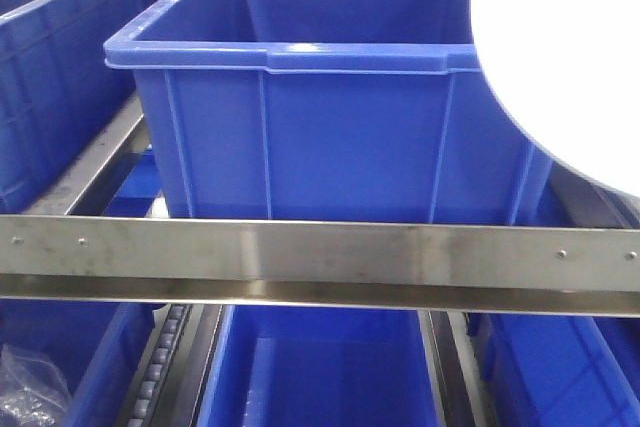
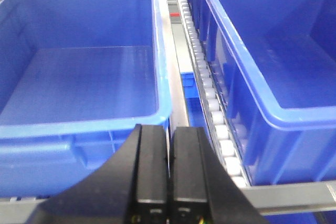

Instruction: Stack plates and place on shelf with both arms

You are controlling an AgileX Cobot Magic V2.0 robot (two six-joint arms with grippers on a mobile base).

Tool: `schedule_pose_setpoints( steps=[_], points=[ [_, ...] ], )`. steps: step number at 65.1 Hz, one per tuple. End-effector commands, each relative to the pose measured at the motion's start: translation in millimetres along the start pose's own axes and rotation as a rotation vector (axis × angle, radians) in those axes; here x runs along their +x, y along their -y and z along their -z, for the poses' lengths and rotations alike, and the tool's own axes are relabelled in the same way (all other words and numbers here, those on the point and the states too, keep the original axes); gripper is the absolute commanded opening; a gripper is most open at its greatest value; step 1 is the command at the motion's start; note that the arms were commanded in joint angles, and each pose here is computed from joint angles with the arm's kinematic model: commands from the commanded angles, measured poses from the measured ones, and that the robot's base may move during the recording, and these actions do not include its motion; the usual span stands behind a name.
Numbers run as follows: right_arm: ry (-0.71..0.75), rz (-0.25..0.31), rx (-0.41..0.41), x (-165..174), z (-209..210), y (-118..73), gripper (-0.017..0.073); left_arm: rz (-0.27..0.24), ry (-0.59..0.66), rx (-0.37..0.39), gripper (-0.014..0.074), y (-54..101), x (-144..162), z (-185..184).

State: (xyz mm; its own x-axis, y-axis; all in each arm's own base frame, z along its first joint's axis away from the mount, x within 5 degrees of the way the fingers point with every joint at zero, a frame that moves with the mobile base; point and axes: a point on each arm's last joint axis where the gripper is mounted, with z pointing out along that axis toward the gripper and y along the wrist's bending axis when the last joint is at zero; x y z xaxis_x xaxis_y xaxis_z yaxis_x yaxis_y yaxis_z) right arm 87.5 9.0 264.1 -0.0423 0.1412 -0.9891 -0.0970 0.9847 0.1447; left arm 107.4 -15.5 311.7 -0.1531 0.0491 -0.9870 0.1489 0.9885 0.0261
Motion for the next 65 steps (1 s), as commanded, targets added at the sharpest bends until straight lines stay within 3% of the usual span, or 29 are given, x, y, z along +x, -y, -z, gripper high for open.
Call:
schedule_pose_setpoints(
  steps=[1,20,37,50,65],
  points=[
    [0.131,0.005,0.007,-20,1,-0.6,0.0056,0.008,0.101,-0.007,0.0082,-0.8,-16,2],
    [0.13,0.001,0.004,-22,1,-1.2,0.0056,0.008,0.101,-0.007,0.0082,-0.8,-16,2],
    [0.184,0.0,-0.01,-70,-9,-8.7,0.0056,0.008,0.101,-0.007,0.0082,-0.8,-16,2],
    [0.169,0.0,0.0,-100,-66,-13.3,0.0056,0.008,0.101,-0.007,0.0082,-0.8,-16,2],
    [0.187,0.001,-0.084,-110,-147,-41.1,0.0061,0.008,0.101,-0.007,0.0082,-0.8,-16,2]
  ],
)
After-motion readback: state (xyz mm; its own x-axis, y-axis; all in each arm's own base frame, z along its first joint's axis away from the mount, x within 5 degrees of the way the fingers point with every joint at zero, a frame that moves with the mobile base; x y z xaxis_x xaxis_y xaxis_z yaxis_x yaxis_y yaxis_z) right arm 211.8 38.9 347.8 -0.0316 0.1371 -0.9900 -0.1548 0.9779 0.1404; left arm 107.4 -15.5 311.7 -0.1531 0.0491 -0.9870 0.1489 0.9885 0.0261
